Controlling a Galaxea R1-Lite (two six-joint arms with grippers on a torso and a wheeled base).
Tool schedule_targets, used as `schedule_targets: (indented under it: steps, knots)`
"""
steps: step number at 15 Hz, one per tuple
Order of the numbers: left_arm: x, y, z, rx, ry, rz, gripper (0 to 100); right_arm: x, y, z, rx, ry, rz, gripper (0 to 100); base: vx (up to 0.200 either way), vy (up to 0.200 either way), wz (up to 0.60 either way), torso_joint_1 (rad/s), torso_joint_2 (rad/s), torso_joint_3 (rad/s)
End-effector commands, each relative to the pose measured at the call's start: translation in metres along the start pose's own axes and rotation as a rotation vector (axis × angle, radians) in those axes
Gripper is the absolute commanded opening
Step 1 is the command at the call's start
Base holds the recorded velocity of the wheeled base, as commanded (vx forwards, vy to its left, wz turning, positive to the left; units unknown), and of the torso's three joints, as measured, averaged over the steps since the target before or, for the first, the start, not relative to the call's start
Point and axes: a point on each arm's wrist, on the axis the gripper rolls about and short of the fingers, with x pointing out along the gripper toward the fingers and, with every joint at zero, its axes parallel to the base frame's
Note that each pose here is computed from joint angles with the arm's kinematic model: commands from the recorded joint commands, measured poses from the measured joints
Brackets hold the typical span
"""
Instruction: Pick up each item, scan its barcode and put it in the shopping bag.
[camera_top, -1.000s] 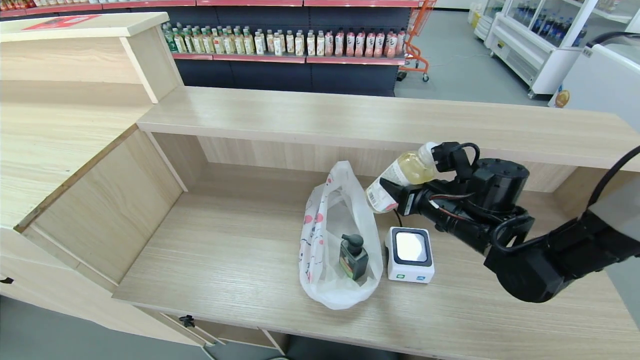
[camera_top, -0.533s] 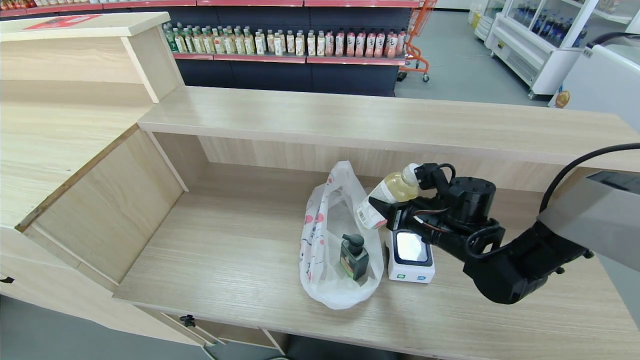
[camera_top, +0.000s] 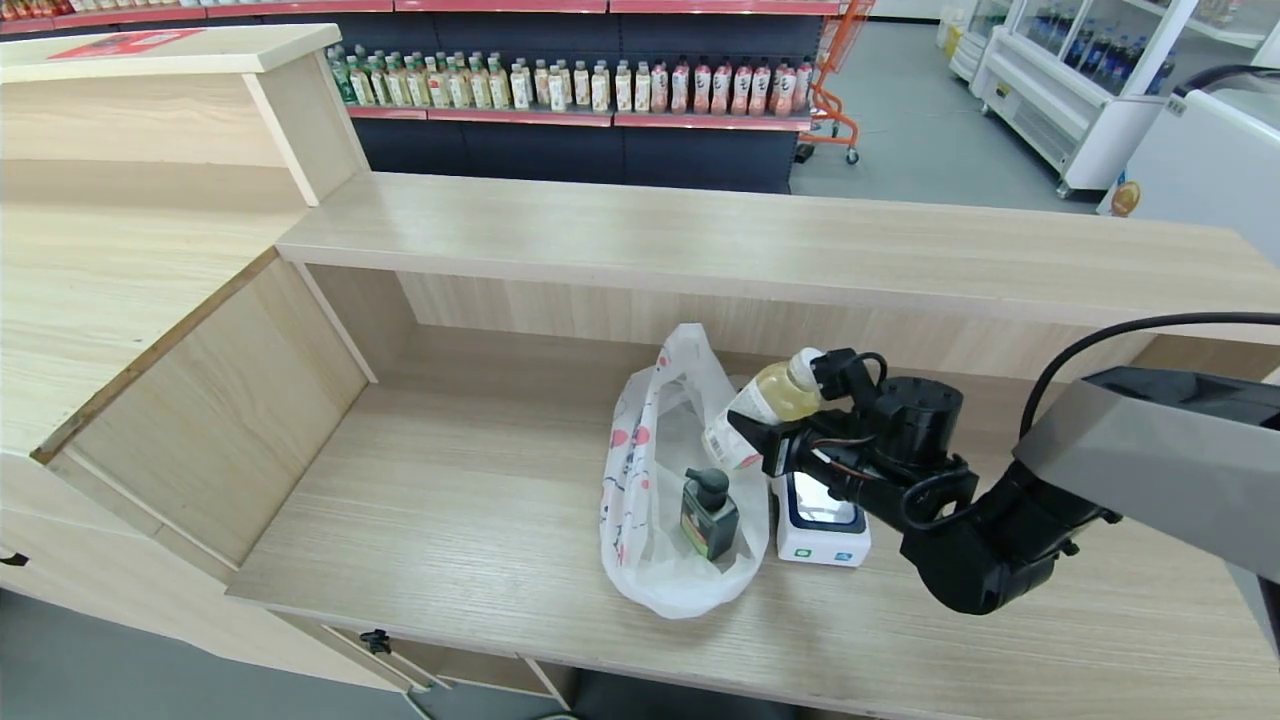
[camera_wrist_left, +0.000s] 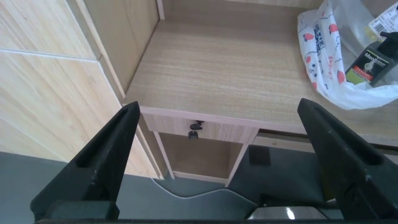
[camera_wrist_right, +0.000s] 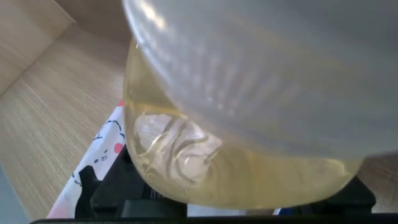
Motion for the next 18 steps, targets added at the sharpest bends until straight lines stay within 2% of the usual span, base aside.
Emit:
schedule_targets:
  steps: [1, 9, 15, 18]
  knots:
    - [0.0, 0.0, 0.0, 0.001, -0.001, 0.0, 100, 0.002, 0.001, -0.012, 0.004, 0.027, 0.003, 0, 0.0, 0.0, 0.0, 0.0, 0.0, 0.0]
    - [0.0, 0.0, 0.0, 0.0, -0.001, 0.0, 100, 0.02, 0.002, -0.016, 0.008, 0.0, 0.075, 0, 0.0, 0.0, 0.0, 0.0, 0.0, 0.0]
    - [0.0, 0.0, 0.0, 0.0, -0.001, -0.001, 100, 0.03, 0.0, -0.031, 0.023, 0.022, 0.113, 0, 0.0, 0.0, 0.0, 0.0, 0.0, 0.0]
    - [0.0, 0.0, 0.0, 0.0, -0.001, 0.0, 100, 0.034, -0.006, -0.036, -0.037, 0.018, 0.101, 0, 0.0, 0.0, 0.0, 0.0, 0.0, 0.0]
